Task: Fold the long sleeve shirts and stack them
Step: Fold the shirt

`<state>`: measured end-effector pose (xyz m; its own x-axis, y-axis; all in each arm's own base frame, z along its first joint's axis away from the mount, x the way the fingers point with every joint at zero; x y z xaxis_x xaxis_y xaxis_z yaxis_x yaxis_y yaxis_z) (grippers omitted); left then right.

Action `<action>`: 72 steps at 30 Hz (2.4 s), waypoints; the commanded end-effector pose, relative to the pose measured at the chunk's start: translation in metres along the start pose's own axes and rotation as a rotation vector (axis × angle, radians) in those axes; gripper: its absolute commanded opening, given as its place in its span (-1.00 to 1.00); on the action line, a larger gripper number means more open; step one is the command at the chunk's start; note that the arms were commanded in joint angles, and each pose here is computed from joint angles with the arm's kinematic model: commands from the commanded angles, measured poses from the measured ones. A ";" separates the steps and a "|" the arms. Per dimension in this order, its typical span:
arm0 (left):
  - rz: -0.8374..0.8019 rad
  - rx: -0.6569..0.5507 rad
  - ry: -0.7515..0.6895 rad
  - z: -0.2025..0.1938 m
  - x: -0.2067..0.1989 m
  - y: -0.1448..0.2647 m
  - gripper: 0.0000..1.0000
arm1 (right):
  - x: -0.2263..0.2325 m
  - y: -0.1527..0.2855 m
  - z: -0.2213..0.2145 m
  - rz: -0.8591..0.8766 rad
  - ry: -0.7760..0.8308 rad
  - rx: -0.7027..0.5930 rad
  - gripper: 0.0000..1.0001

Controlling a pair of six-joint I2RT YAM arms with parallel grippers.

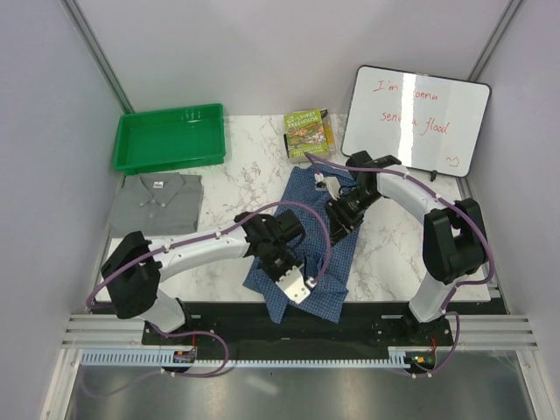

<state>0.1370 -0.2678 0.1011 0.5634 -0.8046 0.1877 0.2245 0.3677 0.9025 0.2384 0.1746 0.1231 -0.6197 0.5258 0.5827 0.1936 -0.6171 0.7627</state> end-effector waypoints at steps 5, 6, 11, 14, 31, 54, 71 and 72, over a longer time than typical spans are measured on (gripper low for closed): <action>0.174 -0.058 0.105 0.008 0.040 0.046 -0.86 | 0.014 0.013 -0.003 0.025 0.027 -0.043 0.07; 0.190 -0.080 0.127 0.009 0.040 0.051 -0.74 | 0.014 0.017 -0.004 0.025 0.024 -0.054 0.07; 0.177 -0.256 0.157 0.046 0.026 0.058 -0.32 | 0.035 0.046 -0.014 0.063 0.061 -0.131 0.09; 0.114 -0.268 0.185 0.059 0.016 0.042 -0.15 | 0.041 0.049 -0.026 0.037 0.116 -0.162 0.14; 0.321 0.016 0.166 0.025 0.035 -0.020 -0.21 | 0.025 0.043 -0.036 -0.015 0.045 -0.172 0.26; 0.519 0.022 0.819 -0.134 0.069 0.058 -0.75 | 0.036 0.063 -0.026 -0.303 0.402 -0.253 0.47; 0.595 -0.391 1.468 -0.164 0.050 0.117 0.04 | 0.113 -0.031 -0.009 -0.268 0.922 -0.191 0.57; 0.604 -0.399 1.499 -0.168 0.045 0.122 0.04 | 0.111 -0.035 -0.009 -0.287 0.939 -0.181 0.55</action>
<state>0.3283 -0.1926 0.1343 0.8893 0.4442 -0.1091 -0.2465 0.6663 0.7037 0.1434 0.2339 0.1665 -0.9988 0.0483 -0.0055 -0.0360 -0.6579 0.7522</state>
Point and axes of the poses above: each gripper's point midway between its finger pads, its own y axis back along the fingers, its own x axis along the line the jaws close on, z = x × y, the point moved 3 cm from there along y, back along the fingers, and after that the axes turned 4 degrees about -y, right-handed, at the moved point
